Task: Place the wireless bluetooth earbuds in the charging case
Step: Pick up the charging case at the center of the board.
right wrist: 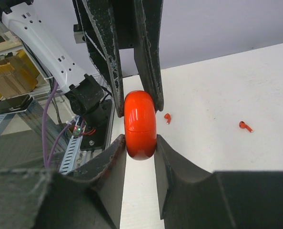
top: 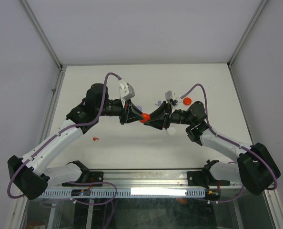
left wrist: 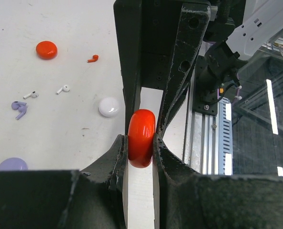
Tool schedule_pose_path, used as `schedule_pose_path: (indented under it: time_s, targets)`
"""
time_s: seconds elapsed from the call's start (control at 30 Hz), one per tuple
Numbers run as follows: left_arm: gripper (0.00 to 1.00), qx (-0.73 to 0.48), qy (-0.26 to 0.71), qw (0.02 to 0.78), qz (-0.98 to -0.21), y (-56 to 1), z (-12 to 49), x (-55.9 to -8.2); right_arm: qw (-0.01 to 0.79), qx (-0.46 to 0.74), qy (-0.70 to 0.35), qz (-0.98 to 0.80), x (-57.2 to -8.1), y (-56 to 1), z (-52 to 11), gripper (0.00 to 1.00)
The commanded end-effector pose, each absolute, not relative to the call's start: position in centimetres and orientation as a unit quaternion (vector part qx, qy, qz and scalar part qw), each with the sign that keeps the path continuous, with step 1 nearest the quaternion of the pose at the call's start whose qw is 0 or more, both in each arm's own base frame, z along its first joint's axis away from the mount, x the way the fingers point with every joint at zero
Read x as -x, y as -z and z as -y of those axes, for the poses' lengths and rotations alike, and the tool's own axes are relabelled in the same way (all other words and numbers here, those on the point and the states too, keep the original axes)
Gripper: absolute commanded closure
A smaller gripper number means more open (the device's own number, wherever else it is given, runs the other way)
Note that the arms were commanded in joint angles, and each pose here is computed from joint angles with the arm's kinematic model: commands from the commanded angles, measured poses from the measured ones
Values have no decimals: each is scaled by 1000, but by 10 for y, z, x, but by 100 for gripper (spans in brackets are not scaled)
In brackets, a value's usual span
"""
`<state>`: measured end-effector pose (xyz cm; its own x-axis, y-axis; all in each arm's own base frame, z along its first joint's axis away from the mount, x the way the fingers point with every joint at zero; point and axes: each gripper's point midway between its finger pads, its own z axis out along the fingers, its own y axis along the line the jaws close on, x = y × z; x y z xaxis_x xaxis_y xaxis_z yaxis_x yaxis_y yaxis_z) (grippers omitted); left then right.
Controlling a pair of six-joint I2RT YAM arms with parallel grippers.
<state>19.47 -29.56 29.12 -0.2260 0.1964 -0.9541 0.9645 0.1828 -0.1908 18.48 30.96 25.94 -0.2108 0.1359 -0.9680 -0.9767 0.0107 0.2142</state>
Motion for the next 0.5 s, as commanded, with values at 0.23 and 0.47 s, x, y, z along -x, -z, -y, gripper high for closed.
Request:
schedule_pose_path:
  time_s: [0.23, 0.47]
  targets:
    - [95, -477, 457, 445, -605, -302, 301, -190, 502, 415, -590, -477, -178, -291, -313, 67]
    - [95, -477, 456, 445, -606, -300, 301, -191, 501, 411, -593, -477, -178, -294, -313, 62]
